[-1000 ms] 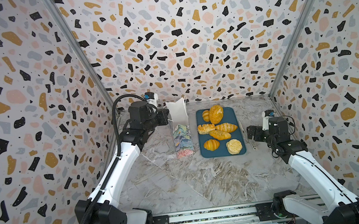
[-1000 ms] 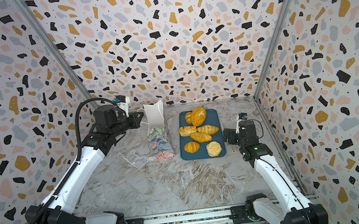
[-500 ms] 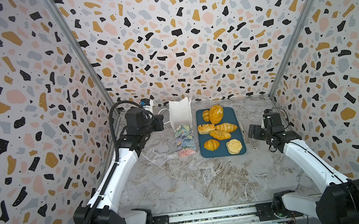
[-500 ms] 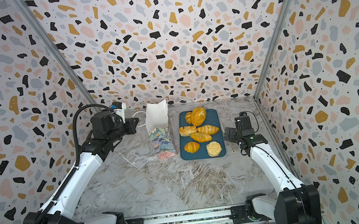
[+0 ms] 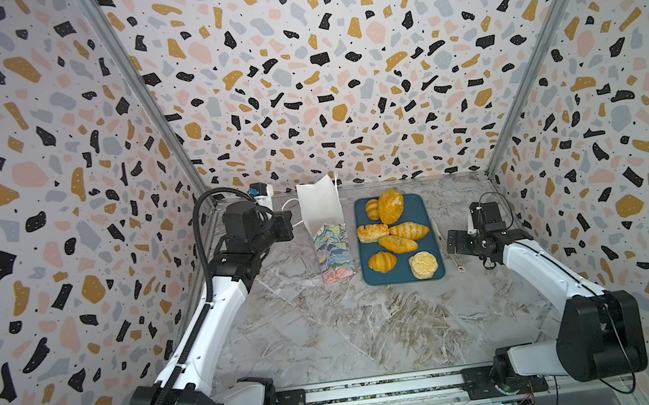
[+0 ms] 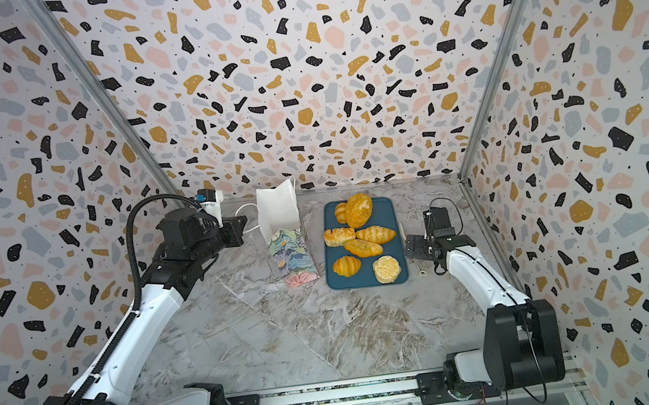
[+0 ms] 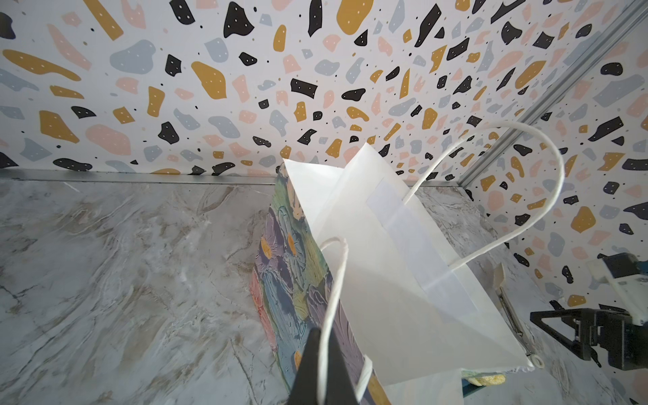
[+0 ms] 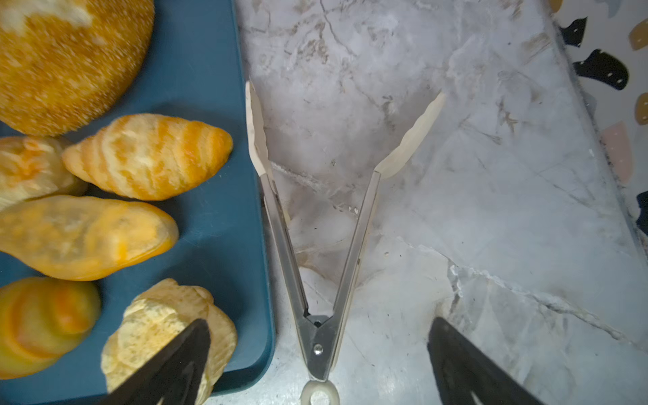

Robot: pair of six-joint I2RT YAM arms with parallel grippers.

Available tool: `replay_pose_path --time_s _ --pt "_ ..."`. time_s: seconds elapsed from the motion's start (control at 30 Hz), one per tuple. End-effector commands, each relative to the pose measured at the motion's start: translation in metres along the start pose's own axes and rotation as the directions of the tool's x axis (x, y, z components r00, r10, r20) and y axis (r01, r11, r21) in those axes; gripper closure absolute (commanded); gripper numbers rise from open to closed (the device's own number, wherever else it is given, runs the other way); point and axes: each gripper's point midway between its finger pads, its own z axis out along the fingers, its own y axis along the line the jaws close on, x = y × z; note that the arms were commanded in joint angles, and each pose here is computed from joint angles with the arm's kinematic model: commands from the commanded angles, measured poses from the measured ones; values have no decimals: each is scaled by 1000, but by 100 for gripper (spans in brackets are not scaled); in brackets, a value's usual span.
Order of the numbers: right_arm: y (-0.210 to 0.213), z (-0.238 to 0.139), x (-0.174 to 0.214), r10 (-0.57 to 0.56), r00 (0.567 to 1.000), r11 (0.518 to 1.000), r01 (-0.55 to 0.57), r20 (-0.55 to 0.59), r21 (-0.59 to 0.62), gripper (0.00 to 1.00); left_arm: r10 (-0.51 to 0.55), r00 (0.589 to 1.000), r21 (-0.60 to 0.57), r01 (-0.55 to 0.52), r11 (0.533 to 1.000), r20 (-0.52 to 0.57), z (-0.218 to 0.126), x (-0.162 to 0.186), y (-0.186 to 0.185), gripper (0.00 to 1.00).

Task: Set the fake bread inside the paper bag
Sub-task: 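Lower the right gripper onto the metal tongs beside the tray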

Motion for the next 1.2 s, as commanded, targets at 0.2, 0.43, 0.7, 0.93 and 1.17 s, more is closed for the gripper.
replay_pose_path --time_s 0.2,0.43,0.7,0.93,1.17 --pt "-2 15 -10 -37 999 999 37 -40 13 1 12 1000 16 -12 1000 24 2 -2 -1 100" --pt "-3 35 -4 -47 994 998 49 -94 25 1 6 1000 30 -7 1000 21 3 0 -2 100" --pt "-5 50 -4 -46 992 998 51 -120 40 1 3 1000 40 -4 999 22 4 1 -4 100" --pt "-7 67 0 -45 987 997 55 -157 59 1 3 1000 39 -4 999 26 3 0 -4 100" --pt "-6 77 -3 -22 986 997 33 -165 66 1 3 1000 39 -4 999 26 3 0 -4 100"
